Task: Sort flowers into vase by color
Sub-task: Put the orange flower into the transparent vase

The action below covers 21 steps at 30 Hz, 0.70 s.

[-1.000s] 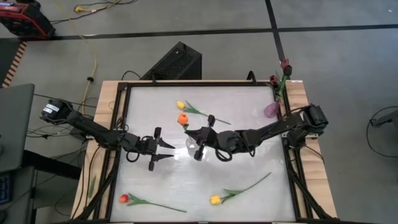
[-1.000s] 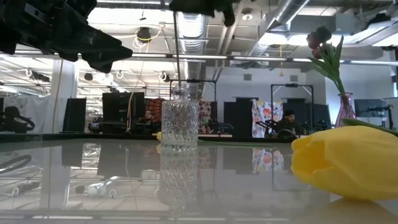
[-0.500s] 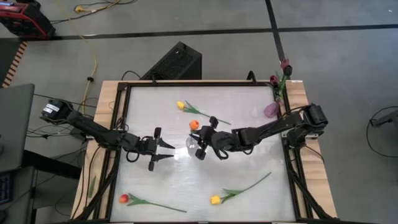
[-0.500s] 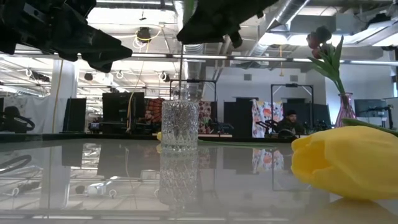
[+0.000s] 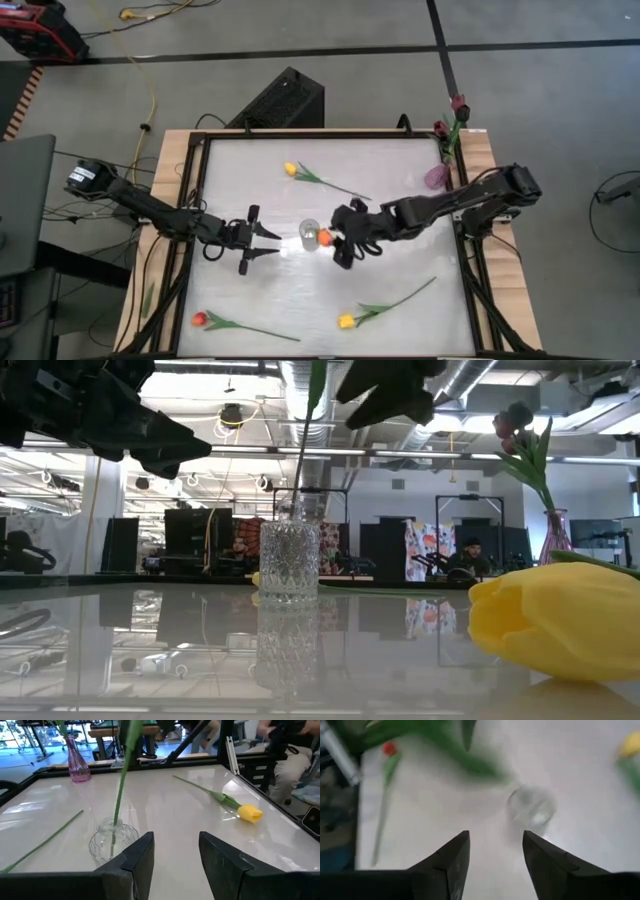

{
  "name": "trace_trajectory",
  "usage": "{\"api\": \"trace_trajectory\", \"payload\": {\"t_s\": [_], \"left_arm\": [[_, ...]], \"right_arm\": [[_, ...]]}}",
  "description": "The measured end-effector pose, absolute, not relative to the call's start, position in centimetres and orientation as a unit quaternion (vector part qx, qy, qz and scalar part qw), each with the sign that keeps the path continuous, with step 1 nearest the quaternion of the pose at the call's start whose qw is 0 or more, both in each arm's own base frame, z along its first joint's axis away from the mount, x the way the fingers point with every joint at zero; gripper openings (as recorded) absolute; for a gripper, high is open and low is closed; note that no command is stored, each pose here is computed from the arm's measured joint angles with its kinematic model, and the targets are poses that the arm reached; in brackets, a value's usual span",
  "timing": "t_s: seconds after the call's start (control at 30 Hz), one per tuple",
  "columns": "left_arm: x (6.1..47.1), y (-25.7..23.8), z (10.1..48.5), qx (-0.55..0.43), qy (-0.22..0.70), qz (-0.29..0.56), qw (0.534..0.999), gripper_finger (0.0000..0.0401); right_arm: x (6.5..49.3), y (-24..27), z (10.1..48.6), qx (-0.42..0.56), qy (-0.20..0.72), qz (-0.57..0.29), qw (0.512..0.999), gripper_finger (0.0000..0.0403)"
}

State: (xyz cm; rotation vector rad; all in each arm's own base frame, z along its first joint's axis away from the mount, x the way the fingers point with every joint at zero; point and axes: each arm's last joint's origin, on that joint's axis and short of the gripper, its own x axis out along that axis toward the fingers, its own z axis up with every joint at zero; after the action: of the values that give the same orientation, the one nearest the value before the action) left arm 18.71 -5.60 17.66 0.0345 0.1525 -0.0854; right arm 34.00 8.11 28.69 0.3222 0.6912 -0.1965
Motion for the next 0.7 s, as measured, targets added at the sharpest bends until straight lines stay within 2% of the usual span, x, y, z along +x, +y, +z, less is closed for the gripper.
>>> {"api": "trace_trajectory", "payload": {"t_s": [0.1,0.27,0.47,0.53,0.7], "left_arm": [[18.7,-5.7,17.6,0.015,0.08,-0.069,0.994,0.0147],[18.5,-6.4,17.6,-0.006,0.084,-0.171,0.982,0.0147],[18.2,-9.3,18.5,-0.07,0.141,-0.305,0.939,0.0143],[18.1,-10.9,19.3,-0.07,0.186,-0.316,0.928,0.0138],[17.7,-15.3,20.7,-0.036,0.301,-0.283,0.91,0.0126]], "right_arm": [[33.4,9.5,28.5,0.183,0.366,-0.059,0.911,0.0214],[32.5,12.9,28.0,0.214,0.396,0.0,0.893,0.021],[30.6,17.2,27.7,0.217,0.413,0.036,0.884,0.0205],[30.2,18.3,27.3,0.207,0.411,0.031,0.887,0.0205],[29.7,20.1,26.5,0.187,0.404,0.022,0.895,0.0205]]}}
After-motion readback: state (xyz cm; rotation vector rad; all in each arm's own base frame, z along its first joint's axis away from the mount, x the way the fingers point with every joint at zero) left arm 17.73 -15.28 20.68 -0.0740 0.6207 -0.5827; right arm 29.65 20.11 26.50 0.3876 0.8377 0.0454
